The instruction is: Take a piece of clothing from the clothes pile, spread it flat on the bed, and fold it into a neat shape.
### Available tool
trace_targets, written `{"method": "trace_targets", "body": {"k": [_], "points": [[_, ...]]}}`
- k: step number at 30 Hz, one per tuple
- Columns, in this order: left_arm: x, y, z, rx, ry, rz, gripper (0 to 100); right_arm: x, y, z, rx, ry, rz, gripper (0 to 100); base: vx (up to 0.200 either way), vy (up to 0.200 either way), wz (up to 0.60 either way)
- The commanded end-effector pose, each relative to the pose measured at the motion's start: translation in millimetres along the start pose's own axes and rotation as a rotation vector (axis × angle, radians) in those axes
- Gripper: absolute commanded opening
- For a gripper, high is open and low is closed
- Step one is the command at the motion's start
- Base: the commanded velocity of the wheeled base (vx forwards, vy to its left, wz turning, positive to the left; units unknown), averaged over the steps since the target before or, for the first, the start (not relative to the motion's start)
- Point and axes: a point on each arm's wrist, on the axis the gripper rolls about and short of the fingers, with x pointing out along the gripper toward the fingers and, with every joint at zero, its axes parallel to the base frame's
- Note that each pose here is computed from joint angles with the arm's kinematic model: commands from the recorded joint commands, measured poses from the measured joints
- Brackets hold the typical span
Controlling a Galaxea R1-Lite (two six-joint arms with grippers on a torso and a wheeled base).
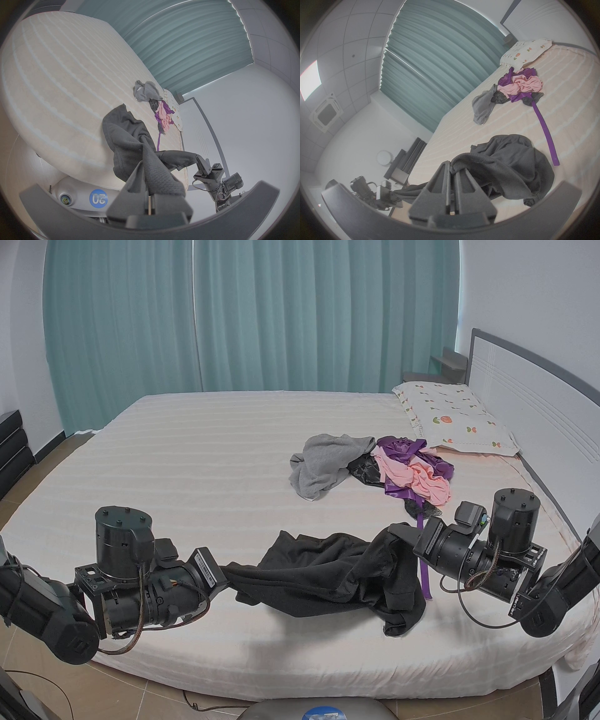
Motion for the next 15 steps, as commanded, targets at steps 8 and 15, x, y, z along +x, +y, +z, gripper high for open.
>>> {"method": "trace_targets", "body": {"k": [8,15], "points": [[-15,0,6,-0.006,-0.043,-0.013,0,18,19,7,-0.08,-0.055,-0.102,0,0.0,0.2,0.0],[-13,3,10,-0.014,-0.051,-0.002,0,11,27,7,-0.095,-0.082,-0.14,0,0.0,0.2,0.0]]}}
